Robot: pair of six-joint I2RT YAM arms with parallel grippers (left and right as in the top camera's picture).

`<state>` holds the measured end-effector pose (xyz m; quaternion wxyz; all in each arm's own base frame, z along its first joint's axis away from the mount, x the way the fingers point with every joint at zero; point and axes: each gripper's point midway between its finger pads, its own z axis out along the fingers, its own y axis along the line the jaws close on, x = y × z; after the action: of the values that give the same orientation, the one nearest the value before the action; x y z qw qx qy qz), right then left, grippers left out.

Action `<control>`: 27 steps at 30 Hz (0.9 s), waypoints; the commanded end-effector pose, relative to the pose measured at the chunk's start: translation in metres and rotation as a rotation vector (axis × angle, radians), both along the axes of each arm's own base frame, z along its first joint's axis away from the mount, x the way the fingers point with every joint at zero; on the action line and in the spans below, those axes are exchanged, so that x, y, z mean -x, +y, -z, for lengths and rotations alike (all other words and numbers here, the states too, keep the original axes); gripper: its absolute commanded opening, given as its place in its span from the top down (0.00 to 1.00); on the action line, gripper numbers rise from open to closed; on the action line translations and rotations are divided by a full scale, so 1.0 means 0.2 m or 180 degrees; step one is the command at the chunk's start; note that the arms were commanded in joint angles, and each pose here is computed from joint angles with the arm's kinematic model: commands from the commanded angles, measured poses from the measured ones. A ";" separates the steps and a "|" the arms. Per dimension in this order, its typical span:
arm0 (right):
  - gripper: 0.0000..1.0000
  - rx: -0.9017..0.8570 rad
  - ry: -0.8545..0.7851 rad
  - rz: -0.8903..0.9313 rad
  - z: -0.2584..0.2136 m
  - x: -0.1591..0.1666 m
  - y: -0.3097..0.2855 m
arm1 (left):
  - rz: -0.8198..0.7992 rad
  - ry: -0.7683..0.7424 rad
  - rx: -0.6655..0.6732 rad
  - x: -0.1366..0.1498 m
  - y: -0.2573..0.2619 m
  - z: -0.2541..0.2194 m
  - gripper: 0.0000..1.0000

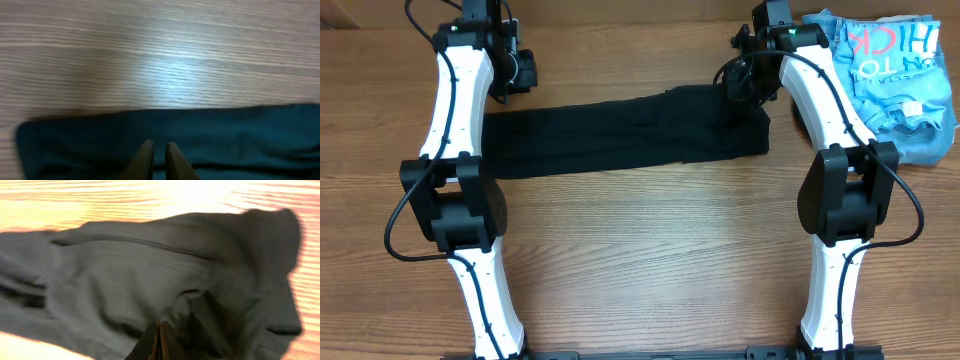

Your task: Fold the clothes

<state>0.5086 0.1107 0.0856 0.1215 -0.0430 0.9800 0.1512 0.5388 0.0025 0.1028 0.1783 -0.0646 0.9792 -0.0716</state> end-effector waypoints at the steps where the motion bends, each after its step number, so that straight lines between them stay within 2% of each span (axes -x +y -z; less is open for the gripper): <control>1: 0.96 -0.0118 -0.0282 -0.0657 -0.08 0.00 0.12 | 0.0132 0.0110 0.0305 0.03 -0.13 0.20 0.89; 5: 0.96 -0.0075 -0.0315 -0.0841 -0.07 0.01 0.17 | 0.0419 -0.0234 0.0312 -0.06 -0.31 0.33 0.93; 6: 0.96 -0.0030 -0.0289 -0.0827 -0.05 0.02 0.15 | 0.0554 -0.0324 0.0277 -0.08 -0.35 0.32 0.94; 7: 0.96 0.0055 -0.0262 -0.0806 -0.03 0.02 0.13 | 0.0917 -0.0406 0.0238 -0.07 -0.43 0.31 0.94; 8: 0.96 0.0091 -0.0256 -0.0797 -0.02 0.02 0.12 | 0.1197 -0.0458 0.0244 -0.06 -0.48 0.30 0.87; 10: 0.96 0.0099 -0.0261 -0.0795 -0.02 0.02 0.12 | 0.2067 -0.0599 0.0024 -0.02 -0.61 0.31 0.58; 11: 0.96 0.0100 -0.0261 -0.0795 -0.02 0.02 0.12 | 0.2311 -0.0615 -0.0150 0.00 -0.63 0.32 0.53; 15: 0.95 0.0099 -0.0290 -0.0794 -0.02 0.01 0.12 | 0.2978 -0.0424 -0.0382 0.11 -0.60 0.37 0.53; 21: 0.92 0.0099 -0.0308 -0.0793 -0.02 0.00 0.12 | 0.3248 -0.0283 -0.0307 0.20 -0.60 0.39 0.44; 27: 0.90 0.0098 -0.0308 -0.0794 -0.02 0.00 0.12 | 0.3387 -0.0343 -0.0058 0.25 -0.66 0.30 0.45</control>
<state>0.5078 0.1359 0.0872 0.1447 -0.1706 0.9631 0.1496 0.4896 -0.1201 0.0270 0.1492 0.4300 0.8829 -0.1156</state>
